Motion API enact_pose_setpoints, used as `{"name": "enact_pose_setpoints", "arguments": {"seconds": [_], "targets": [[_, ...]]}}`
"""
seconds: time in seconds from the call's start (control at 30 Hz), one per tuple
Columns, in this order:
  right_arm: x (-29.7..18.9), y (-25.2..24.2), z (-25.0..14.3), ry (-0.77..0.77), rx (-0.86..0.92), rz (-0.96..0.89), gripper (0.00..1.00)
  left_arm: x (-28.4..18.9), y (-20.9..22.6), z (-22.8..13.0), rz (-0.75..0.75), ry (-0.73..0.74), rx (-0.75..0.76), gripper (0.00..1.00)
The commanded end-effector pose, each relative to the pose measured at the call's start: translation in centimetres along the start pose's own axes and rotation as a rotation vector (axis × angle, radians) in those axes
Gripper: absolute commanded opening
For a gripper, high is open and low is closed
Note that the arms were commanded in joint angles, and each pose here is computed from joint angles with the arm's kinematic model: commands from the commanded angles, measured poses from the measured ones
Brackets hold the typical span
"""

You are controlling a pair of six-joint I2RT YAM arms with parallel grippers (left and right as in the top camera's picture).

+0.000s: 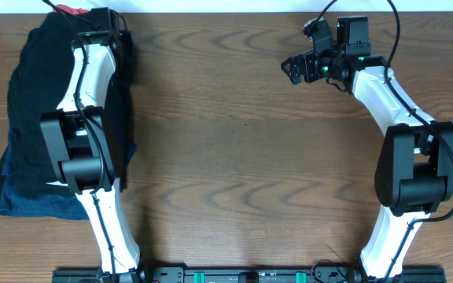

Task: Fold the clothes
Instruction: 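Reach the left gripper to the top of the clothes stack, then grasp the black shorts on top of the stack with the left gripper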

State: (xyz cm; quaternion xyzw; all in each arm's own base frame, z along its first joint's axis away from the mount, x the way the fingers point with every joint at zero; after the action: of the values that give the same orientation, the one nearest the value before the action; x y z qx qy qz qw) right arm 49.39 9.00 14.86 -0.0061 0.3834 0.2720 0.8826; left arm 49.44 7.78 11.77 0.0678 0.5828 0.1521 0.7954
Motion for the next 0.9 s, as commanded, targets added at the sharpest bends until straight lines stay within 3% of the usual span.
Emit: {"name": "enact_pose_setpoints", "arguments": {"seconds": [0.0, 0.13, 0.47, 0.6, 0.87], "targets": [[-0.4, 0.0, 0.7, -0.032, -0.015, 0.019, 0.99, -1.8, 1.5, 0.9, 0.077, -0.045, -0.051, 0.33], [-0.5, -0.1, 1.0, -0.048, -0.021, 0.017, 0.98, -3.8, 2.3, 1.3, 0.093, -0.083, -0.078, 0.06], [-1.5, 0.3, 1.6, -0.08, 0.044, 0.102, 0.91, -12.5, 2.6, 2.2, 0.069, -0.249, -0.096, 0.06], [-4.9, 0.0, 3.2, -0.152, 0.117, 0.188, 0.87, -17.4, 1.0, 1.9, 0.032, -0.333, -0.063, 0.06], [-13.5, -1.5, 4.4, -0.213, 0.114, 0.11, 0.92, -25.1, -5.0, 0.7, -0.07, -0.491, 0.048, 0.06]]}}
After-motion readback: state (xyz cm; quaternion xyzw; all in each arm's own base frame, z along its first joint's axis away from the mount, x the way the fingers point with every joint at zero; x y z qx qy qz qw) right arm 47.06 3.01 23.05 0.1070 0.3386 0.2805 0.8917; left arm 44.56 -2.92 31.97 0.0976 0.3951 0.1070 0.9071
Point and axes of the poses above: each gripper's point midway between its finger pads, its own x axis out along the fingers, its own y axis along the line the jaws close on, z = x × y, the point moved 7 cm from there along -x, back along the fingers, and after that the axes turned 2 degrees about -x, right-handed, at the moved point
